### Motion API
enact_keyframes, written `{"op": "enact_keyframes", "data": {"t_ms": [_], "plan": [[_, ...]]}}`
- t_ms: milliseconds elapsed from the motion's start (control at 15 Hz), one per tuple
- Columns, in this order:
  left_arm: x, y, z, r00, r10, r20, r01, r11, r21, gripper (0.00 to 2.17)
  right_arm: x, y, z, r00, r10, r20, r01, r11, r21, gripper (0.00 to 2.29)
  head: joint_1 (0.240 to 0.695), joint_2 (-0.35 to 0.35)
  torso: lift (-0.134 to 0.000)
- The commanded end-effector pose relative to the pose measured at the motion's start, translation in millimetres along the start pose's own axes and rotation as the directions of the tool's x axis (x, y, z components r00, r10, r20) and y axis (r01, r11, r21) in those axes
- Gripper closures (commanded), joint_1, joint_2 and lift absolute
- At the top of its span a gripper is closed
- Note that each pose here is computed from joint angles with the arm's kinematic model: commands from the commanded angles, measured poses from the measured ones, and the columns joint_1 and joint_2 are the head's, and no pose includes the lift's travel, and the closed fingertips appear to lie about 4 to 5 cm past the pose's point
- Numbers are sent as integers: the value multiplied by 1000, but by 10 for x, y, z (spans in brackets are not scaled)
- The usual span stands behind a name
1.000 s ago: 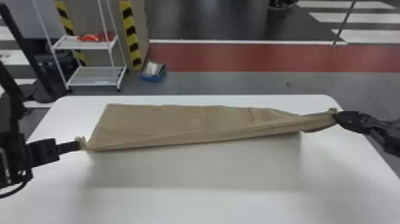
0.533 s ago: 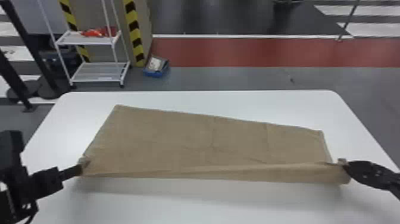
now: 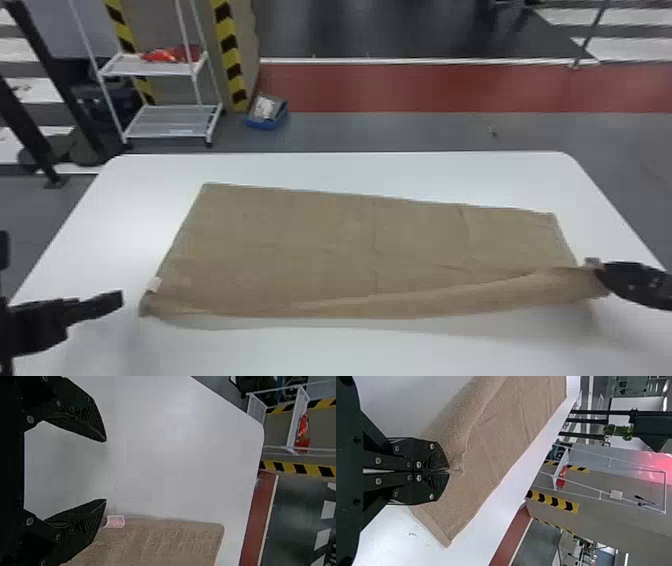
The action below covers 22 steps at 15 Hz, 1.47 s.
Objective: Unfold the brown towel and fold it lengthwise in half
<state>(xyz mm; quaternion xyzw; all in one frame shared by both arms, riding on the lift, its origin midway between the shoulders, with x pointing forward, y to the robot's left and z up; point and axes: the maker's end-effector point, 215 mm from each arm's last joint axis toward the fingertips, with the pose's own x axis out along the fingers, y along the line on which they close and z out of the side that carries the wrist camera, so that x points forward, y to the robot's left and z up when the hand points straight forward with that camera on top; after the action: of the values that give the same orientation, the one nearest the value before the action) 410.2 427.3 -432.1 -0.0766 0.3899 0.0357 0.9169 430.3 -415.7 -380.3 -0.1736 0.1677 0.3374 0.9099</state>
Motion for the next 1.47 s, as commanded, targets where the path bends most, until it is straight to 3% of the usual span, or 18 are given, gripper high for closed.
{"op": "enact_keyframes", "data": {"t_ms": [0, 67, 133, 267, 467, 533, 667, 867, 1067, 1200, 1400], "plan": [[-51, 159, -50, 1000, 23, -15, -20, 985, 169, 211, 54, 15, -6, 1000, 5, -4, -5, 1000, 12, 1332, 695, 16, -123], [-48, 112, 21, 1000, 10, 27, -17, 963, 268, 215, 73, 7, 4, 1000, 3, -2, -3, 1000, 19, 1332, 695, 14, -123], [-73, 15, 118, 997, -20, 77, -11, 927, 374, 215, 81, 17, -4, 1000, 4, -3, -4, 1000, 23, 1332, 695, 14, -123], [-88, -198, 266, 988, -65, 141, -18, 854, 520, 215, 96, 30, -24, 1000, 5, -6, -5, 999, 38, 1328, 695, 19, -123], [-66, -413, 144, 989, -128, 75, 55, 786, 616, 292, 99, 38, -44, 1000, 6, -10, -6, 998, 60, 1328, 695, -5, -123], [-84, -477, 96, 986, -161, 41, 96, 751, 654, 299, 84, 19, -41, 1000, 2, -10, -1, 998, 59, 1328, 695, -5, -123], [-109, -465, -77, 982, -181, -50, 164, 695, 700, 299, 45, -31, -39, 1000, -11, -10, 11, 998, 59, 1328, 695, -39, -123], [-165, -491, -133, 970, -213, -114, 226, 634, 739, 363, 39, -46, -28, 1000, -13, -7, 13, 998, 62, 1328, 695, -56, -123], [-121, -608, -166, 966, -227, -122, 239, 606, 759, 424, 91, -8, -37, 1000, -3, -11, 3, 997, 72, 1328, 695, -60, -123], [-28, -770, -238, 959, -248, -140, 259, 553, 792, 542, 99, -5, -40, 1000, -3, -12, 4, 997, 77, 1328, 695, -66, -123], [84, -875, -351, 953, -251, -171, 281, 516, 809, 542, 79, -41, -44, 1000, -12, -15, 13, 996, 83, 1328, 695, -87, -123]]}}
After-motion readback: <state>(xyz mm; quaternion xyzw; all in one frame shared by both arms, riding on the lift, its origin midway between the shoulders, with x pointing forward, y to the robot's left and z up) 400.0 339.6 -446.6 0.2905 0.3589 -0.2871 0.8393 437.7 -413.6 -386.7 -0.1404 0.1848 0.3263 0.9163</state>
